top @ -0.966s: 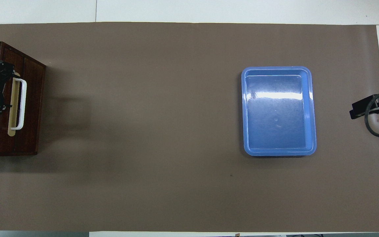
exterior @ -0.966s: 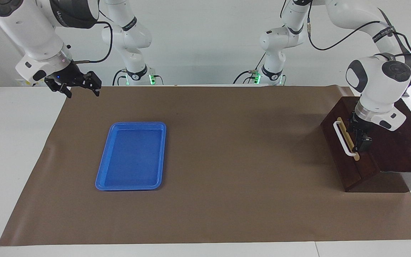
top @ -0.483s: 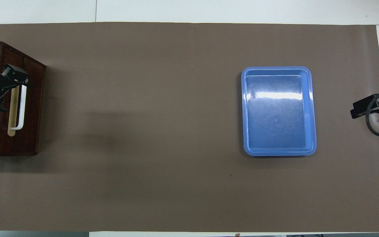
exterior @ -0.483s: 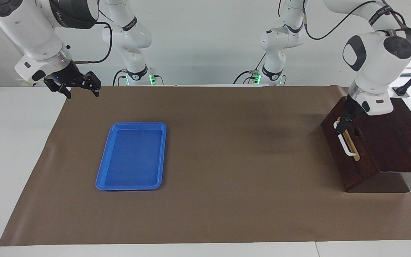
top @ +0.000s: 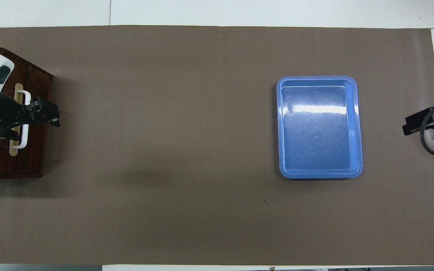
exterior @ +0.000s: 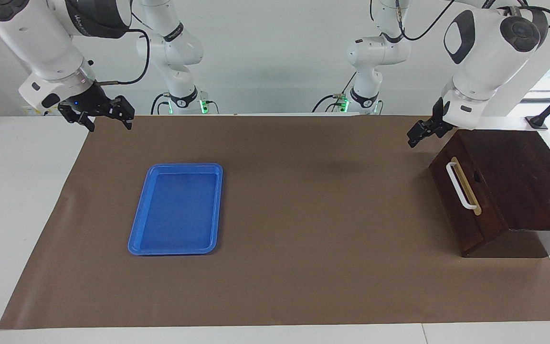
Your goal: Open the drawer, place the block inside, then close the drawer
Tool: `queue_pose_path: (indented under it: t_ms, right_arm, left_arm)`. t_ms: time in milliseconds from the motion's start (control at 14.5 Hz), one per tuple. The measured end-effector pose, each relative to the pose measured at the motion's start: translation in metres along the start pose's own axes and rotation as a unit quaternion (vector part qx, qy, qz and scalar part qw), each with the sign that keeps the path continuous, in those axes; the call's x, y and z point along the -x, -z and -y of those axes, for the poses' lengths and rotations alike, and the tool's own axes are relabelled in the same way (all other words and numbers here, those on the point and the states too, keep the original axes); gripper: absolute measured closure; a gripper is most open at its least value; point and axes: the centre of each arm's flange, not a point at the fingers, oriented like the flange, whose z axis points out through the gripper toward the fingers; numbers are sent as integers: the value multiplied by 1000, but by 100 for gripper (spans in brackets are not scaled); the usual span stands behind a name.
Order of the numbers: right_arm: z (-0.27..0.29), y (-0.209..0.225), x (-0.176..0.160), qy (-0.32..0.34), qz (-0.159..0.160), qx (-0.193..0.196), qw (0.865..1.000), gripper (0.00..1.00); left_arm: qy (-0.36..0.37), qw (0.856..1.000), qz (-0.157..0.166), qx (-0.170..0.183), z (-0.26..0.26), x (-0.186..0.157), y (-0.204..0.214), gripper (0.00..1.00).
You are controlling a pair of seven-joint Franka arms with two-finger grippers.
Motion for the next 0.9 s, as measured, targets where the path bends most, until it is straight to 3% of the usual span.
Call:
queue_pose_path:
  t_ms: [483,897]
  right_arm:
    - [3,0,0,3,0,0,1000,0]
    - [3,0,0,3,0,0,1000,0]
  left_arm:
    - [-71,997,4,-1,2,3,13,0]
    - [-75,997,-7,2,14,6,28,0]
